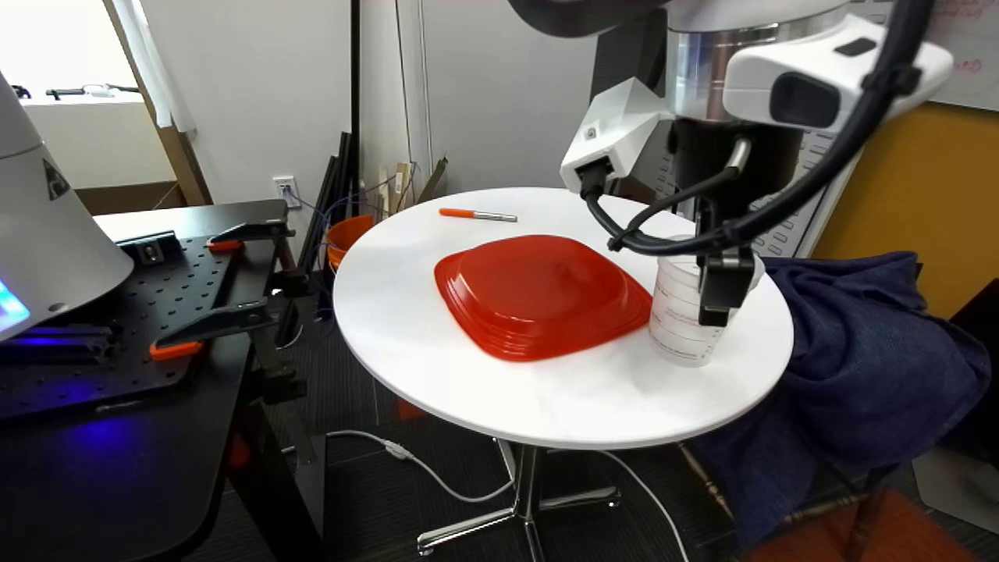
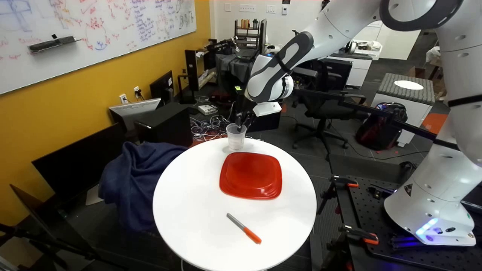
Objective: Move the cup to the right of the plate
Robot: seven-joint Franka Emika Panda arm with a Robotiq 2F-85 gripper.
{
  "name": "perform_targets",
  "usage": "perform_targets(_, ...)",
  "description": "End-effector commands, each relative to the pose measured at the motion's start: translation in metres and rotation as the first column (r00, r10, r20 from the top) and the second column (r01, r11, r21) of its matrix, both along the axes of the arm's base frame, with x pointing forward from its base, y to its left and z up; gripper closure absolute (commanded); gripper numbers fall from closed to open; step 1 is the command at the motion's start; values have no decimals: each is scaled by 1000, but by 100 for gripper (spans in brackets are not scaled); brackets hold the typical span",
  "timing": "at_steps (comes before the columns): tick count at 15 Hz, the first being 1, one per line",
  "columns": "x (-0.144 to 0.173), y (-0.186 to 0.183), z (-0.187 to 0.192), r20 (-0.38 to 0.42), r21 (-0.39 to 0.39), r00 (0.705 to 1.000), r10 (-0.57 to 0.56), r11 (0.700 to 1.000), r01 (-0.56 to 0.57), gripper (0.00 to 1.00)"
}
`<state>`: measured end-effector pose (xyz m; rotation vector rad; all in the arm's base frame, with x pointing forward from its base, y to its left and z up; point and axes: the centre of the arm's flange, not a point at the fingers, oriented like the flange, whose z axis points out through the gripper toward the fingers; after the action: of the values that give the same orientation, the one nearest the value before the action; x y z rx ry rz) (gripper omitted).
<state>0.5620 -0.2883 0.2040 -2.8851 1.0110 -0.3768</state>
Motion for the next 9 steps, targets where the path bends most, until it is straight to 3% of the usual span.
perform_targets(1,10,-1,5,-17,10,1000,-24,1000,24,25)
perform_targets(4,7,3,10,-19,11,1000,-14,1000,15,3)
perform_targets(9,-4,16,21,-40,4,999,-7,1000,7,0)
